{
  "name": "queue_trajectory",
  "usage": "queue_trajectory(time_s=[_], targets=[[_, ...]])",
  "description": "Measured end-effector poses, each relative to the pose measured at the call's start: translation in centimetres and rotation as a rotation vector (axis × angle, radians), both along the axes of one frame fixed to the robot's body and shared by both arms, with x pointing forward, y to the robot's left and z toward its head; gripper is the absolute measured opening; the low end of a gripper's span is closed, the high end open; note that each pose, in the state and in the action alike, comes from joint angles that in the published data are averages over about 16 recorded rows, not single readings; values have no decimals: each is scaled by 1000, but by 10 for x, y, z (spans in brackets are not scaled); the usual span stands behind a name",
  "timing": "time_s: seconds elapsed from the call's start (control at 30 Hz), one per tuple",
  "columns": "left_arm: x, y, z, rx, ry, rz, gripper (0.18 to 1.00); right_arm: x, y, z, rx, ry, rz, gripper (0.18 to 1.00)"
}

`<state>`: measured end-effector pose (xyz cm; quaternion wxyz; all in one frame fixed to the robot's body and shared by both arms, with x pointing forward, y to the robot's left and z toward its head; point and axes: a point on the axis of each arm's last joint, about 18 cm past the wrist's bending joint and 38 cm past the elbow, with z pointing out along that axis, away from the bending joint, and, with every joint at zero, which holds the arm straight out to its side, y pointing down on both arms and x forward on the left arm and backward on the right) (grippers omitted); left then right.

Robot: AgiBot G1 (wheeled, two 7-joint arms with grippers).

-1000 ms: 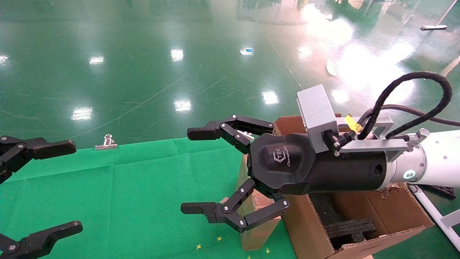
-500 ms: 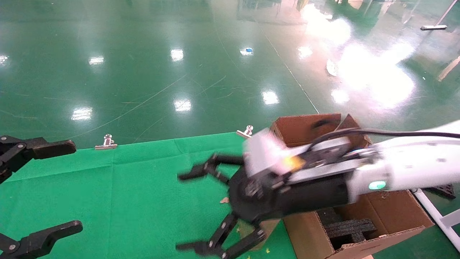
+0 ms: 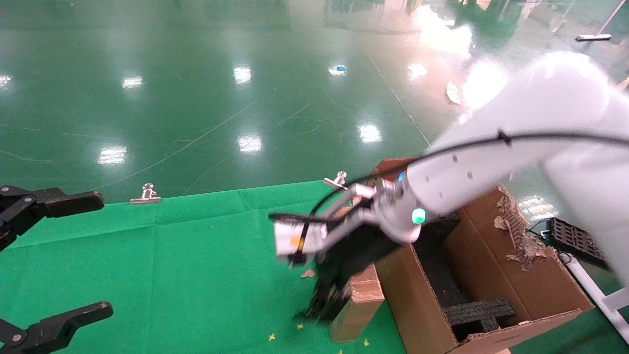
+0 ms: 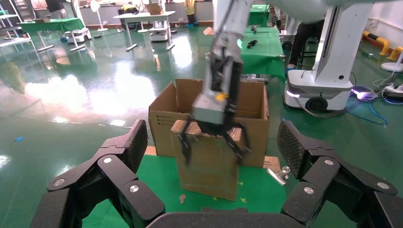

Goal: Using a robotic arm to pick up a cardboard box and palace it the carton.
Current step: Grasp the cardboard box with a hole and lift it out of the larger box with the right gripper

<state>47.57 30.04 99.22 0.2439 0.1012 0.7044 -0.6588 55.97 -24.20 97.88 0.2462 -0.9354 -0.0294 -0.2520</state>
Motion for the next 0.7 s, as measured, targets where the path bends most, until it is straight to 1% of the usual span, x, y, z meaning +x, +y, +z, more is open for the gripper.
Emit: queue_trajectory(time_s=[0.17, 0.3, 0.47, 0.7], targets=[[0, 0, 0, 0, 0, 0, 1001, 0, -9, 32, -118, -49, -104, 1000], [0, 0, 0, 0, 0, 0, 1001, -4, -16, 48, -181, -59, -167, 1000], [0, 0, 0, 0, 0, 0, 1001, -9, -21, 51, -240, -37, -218, 1000], [0, 0, 0, 0, 0, 0, 1001, -11, -21, 44, -281, 6, -246, 1000]])
